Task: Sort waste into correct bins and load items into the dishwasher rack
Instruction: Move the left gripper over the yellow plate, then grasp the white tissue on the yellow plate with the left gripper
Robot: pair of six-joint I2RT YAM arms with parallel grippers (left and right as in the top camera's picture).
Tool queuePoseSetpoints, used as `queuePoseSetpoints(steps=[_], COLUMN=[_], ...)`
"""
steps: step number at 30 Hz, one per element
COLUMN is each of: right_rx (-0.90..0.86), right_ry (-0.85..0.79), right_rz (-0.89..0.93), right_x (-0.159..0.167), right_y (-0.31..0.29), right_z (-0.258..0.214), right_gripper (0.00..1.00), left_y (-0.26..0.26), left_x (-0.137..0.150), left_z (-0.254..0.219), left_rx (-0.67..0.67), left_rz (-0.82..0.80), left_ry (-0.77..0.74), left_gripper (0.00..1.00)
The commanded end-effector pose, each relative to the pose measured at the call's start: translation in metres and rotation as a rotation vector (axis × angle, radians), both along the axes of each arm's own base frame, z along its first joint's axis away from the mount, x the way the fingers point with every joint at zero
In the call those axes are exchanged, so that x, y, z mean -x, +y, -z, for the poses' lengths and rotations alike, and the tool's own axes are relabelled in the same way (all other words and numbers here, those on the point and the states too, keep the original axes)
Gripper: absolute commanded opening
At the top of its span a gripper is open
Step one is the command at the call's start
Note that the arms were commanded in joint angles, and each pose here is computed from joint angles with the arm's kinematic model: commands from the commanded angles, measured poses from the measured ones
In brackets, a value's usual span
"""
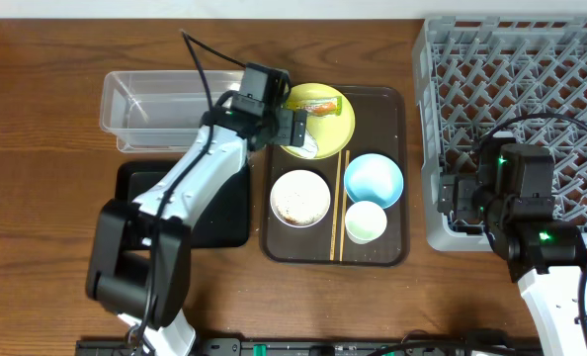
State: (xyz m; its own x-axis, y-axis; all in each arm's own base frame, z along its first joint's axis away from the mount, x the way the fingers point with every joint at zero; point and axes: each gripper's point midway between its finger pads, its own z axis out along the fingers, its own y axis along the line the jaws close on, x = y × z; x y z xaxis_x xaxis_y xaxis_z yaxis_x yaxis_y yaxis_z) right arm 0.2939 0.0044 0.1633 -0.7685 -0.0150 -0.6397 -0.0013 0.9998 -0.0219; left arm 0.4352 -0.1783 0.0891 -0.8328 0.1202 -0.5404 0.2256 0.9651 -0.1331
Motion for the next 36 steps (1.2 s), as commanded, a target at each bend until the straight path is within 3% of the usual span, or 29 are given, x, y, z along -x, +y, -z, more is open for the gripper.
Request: queuePoseSetpoints(steps=[1,11,16,36], right_rx=[-0.011,-0.011,-0.011,-0.011], right_ry=[-0.023,-0.02,-0.019,-0.01], right_rz=[-0.004,-0.004,-0.004,-0.004], right_x=[-0.003,-0.003,-0.003,-0.002], right_y=[0.005,0.005,0.005,0.005], right_z=[-0.009,-0.009,-0.009,-0.007], right_gripper=[0.99,0.99,0.99,0.99], left_y=[-0.013,-0.027,-0.01,-0.017], left_x=[0.001,0.004,0.0,0.006], left_z=[0.013,0.029,0.021,-0.081], left_rx=[-0.01,-0.021,-0.099,-0.033], left_rz=[0.031,0.059,0.008,0.045], left_ry=[0.017,0.03,-0.002,-0.21], left_gripper=[0.97,0.92,0.92,0.93])
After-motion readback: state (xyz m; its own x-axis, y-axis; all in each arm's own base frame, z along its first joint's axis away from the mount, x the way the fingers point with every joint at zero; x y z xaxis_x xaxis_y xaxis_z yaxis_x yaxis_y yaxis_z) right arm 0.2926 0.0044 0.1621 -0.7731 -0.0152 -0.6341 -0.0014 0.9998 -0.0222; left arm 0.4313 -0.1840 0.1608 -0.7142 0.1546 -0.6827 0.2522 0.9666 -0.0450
